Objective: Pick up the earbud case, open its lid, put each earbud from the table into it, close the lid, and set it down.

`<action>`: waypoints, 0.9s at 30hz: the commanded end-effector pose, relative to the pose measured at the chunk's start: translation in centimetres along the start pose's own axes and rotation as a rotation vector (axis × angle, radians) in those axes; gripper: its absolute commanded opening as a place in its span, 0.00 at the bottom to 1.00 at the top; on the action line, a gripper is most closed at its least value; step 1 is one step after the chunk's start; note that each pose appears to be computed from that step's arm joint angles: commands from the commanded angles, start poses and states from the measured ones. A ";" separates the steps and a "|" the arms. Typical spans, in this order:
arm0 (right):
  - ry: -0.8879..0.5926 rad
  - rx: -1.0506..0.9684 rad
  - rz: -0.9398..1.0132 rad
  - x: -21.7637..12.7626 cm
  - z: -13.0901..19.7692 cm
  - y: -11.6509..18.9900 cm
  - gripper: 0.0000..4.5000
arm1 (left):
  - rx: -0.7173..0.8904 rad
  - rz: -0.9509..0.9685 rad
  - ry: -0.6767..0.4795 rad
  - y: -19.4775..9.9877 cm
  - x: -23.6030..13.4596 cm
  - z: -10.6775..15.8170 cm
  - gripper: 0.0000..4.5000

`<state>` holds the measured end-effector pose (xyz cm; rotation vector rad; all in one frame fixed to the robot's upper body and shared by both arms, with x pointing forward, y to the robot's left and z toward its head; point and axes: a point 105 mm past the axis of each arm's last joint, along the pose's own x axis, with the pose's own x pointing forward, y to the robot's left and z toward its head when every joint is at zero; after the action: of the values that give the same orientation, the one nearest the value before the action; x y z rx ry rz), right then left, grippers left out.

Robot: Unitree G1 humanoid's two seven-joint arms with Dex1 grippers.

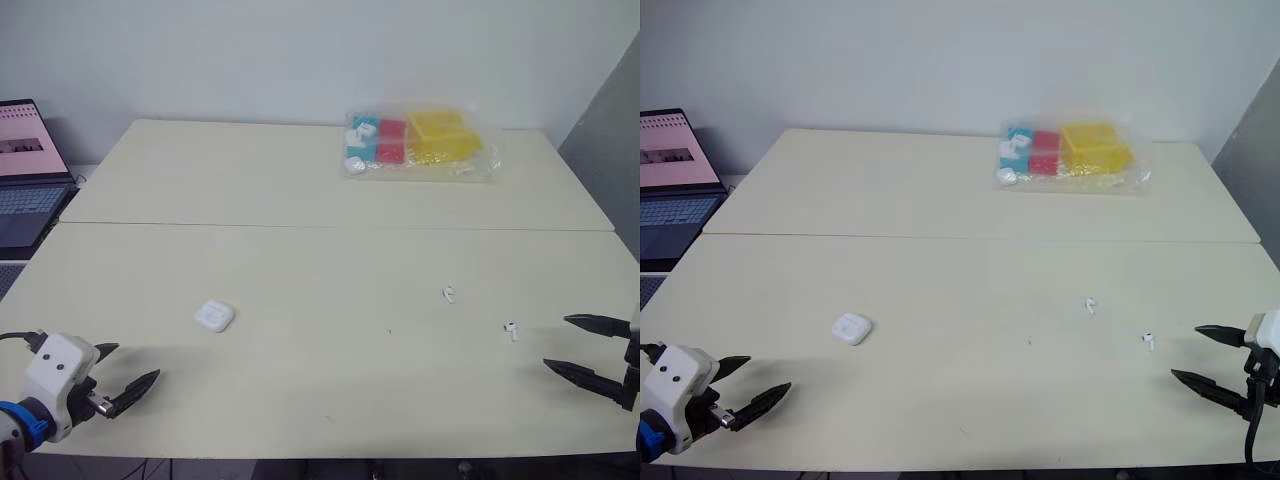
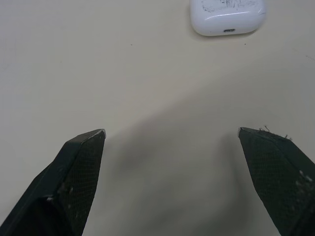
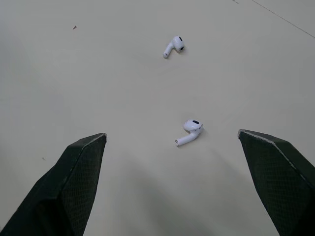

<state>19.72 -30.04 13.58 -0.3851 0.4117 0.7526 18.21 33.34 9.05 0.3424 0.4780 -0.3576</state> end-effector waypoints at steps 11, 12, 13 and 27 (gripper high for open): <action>-0.023 -0.018 -0.029 0.3 0.2 0.1 0.99 | 0.015 -0.046 -0.122 0.2 0.4 3.0 1.00; -0.023 -0.018 -0.030 0.4 0.1 0.1 0.99 | 0.022 -0.041 -0.110 0.2 0.4 2.8 1.00; -0.027 -0.017 -0.030 0.5 0.2 0.2 0.99 | 0.002 -0.058 -0.123 0.0 0.4 3.0 1.00; -0.038 -0.015 -0.025 0.8 0.5 0.6 0.99 | -0.125 -0.193 -0.162 -1.7 0.2 3.6 1.00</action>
<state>19.88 -29.30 12.89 -0.3635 0.3845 0.7313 18.91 30.36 10.32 0.1212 0.4062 -0.5382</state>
